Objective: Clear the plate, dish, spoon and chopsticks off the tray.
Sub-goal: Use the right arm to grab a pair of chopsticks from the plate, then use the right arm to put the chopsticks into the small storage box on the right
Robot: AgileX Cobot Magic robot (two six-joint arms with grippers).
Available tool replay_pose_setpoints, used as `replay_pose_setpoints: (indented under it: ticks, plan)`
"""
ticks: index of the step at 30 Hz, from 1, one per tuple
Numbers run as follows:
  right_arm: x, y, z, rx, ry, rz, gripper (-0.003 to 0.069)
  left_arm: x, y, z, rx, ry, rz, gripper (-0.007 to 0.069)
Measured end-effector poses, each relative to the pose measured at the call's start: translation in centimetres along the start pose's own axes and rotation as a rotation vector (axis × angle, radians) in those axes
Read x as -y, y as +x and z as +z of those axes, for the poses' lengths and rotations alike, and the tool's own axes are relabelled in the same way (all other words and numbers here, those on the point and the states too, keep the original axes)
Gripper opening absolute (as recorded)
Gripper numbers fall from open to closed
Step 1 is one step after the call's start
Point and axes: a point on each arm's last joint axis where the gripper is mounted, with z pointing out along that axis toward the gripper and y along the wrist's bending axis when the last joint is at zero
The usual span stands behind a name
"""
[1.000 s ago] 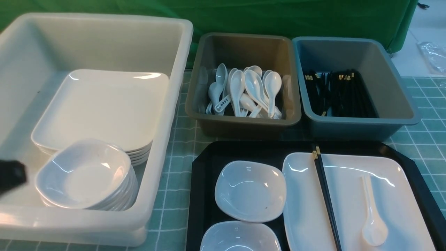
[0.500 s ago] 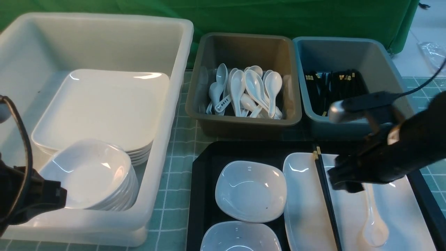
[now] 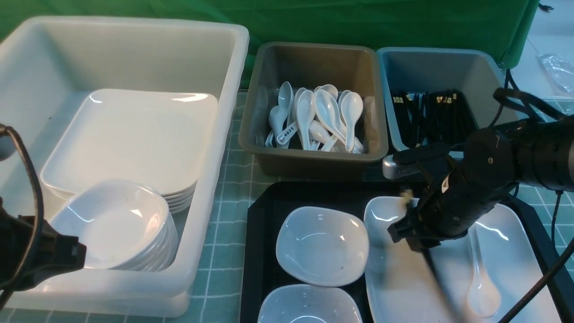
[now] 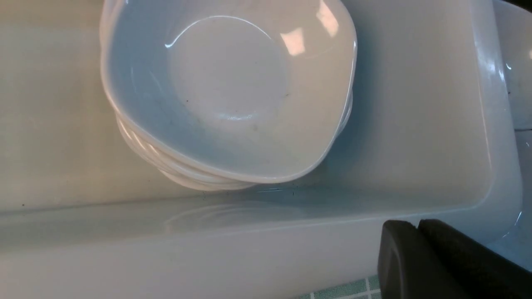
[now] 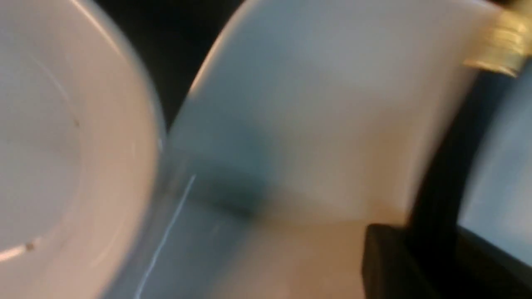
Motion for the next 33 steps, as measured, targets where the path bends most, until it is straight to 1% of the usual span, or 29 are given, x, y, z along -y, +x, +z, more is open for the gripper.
replay_pose_setpoints:
  ticks: [1,3,5,8,11,13,15,17,19,20,22,23,24,25,26,30,31,32,33]
  plan:
    - [0.0,0.1,-0.1,-0.006,-0.002,0.001,0.0132,0.0,0.0,0.0,0.000,0.000,0.000,0.0017]
    - [-0.2,0.8,-1.9,-0.051,-0.018,0.009,0.0142,0.0,0.0,0.0,0.000,0.000,0.000,0.0017]
    - [-0.5,1.3,-4.7,-0.042,-0.035,0.017,0.0142,0.0,0.0,0.0,0.000,0.000,0.006,0.0017]
    - [-0.8,1.7,-7.7,0.029,-0.050,0.022,0.0142,0.0,0.0,0.0,0.004,0.001,0.015,0.0017]
    - [-0.9,1.6,-12.7,0.206,-0.053,0.022,0.0142,0.0,-0.2,0.0,0.024,0.003,0.013,0.0017]
    - [-0.6,0.8,-14.5,0.276,-0.049,0.028,0.0142,0.1,-0.3,0.0,0.030,0.007,0.011,0.0017]
    - [0.5,-0.8,-16.6,0.364,-0.031,0.049,0.0142,0.1,-0.3,0.0,0.033,0.010,0.009,0.0017]
    - [2.2,-2.7,-17.8,0.424,-0.007,0.085,0.0142,0.1,-0.3,0.0,0.032,0.010,0.009,0.0017]
    - [4.7,-5.2,-19.0,0.495,0.029,0.138,0.0142,0.1,-0.3,0.0,0.035,0.009,0.009,0.0017]
    - [5.2,-5.6,-18.6,0.489,0.031,0.143,0.0142,0.1,-0.3,0.0,0.035,0.009,0.009,0.0017]
    - [8.1,-8.9,-18.5,0.544,0.067,0.203,0.0142,0.1,-0.3,0.0,0.035,0.009,0.009,0.0017]
    - [8.1,-8.9,-18.5,0.544,0.068,0.203,0.0142,0.1,-0.3,0.0,0.035,0.009,0.009,0.0017]
    - [9.5,-10.6,-17.3,0.550,0.074,0.238,0.0142,0.1,-0.3,0.0,0.035,0.009,0.009,0.0017]
    - [9.9,-11.0,-17.0,0.555,0.076,0.243,0.0142,0.1,-0.3,0.0,0.035,0.009,0.009,0.0017]
    - [11.0,-12.7,-15.8,0.580,0.085,0.266,0.0142,0.1,-0.3,0.0,0.035,0.009,0.009,0.0017]
    - [12.7,-16.3,-11.7,0.610,0.091,0.278,0.0148,0.2,-0.1,0.0,0.010,0.023,0.005,0.0017]
    - [13.0,-16.7,-10.7,0.604,0.085,0.294,0.0168,0.2,0.0,0.0,-0.003,0.027,0.004,0.0017]
    - [13.1,-16.9,-9.8,0.595,0.077,0.317,0.0211,0.3,0.1,0.0,-0.009,0.029,0.004,0.0017]
    - [13.2,-17.0,-9.0,0.584,0.070,0.339,0.0272,0.3,0.1,0.0,-0.012,0.030,0.004,0.0017]
